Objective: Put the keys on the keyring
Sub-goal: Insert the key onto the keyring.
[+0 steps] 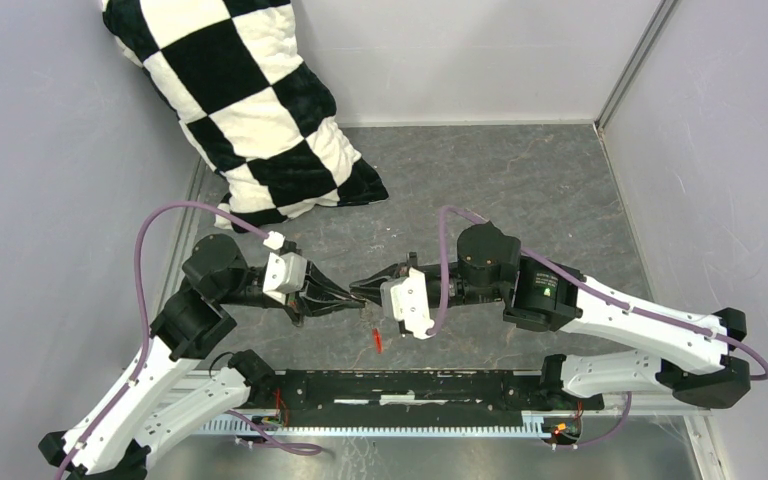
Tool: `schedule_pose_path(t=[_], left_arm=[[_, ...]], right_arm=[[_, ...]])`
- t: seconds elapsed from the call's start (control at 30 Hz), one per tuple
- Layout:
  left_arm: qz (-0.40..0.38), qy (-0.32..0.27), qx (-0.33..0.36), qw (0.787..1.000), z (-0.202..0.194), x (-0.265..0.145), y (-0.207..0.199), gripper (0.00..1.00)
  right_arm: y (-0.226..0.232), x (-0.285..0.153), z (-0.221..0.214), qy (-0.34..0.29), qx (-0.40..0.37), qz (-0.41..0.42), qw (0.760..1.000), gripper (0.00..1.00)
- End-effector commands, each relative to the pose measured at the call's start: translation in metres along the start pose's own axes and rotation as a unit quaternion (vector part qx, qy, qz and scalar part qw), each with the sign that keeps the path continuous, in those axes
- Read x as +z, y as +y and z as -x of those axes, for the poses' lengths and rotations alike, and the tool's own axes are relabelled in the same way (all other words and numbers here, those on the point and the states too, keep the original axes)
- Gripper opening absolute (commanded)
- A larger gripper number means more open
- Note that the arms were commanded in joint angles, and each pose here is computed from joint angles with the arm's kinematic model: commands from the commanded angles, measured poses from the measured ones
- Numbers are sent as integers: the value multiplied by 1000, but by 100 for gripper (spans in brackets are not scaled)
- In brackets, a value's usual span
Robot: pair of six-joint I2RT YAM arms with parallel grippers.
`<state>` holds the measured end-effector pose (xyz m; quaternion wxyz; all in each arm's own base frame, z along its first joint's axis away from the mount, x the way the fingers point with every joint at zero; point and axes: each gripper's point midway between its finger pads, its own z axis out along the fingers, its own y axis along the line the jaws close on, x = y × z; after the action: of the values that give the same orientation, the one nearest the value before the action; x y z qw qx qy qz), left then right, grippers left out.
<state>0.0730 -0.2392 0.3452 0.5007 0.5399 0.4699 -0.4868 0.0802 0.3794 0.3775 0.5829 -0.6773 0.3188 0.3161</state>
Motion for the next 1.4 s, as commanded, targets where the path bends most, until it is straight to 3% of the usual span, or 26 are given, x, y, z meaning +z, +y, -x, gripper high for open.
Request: schedule_pose_path(t=[0.0, 0.17, 0.57, 0.87, 1.37], left_arm=[[56, -41, 28, 997, 26, 1, 22, 2], [81, -52, 29, 995, 33, -2, 29, 2], [128, -71, 35, 989, 44, -6, 43, 2], [125, -84, 54, 987, 47, -8, 40, 2], [109, -91, 78, 987, 47, -11, 30, 2]], right_arm=[[13, 7, 6, -21, 15, 24, 999, 14], [8, 4, 5, -14, 17, 13, 1000, 22], [-3, 2, 10, -8, 19, -7, 1000, 26], [-4, 0, 9, 6, 25, -6, 1000, 40], [-10, -2, 2, 34, 23, -12, 999, 44]])
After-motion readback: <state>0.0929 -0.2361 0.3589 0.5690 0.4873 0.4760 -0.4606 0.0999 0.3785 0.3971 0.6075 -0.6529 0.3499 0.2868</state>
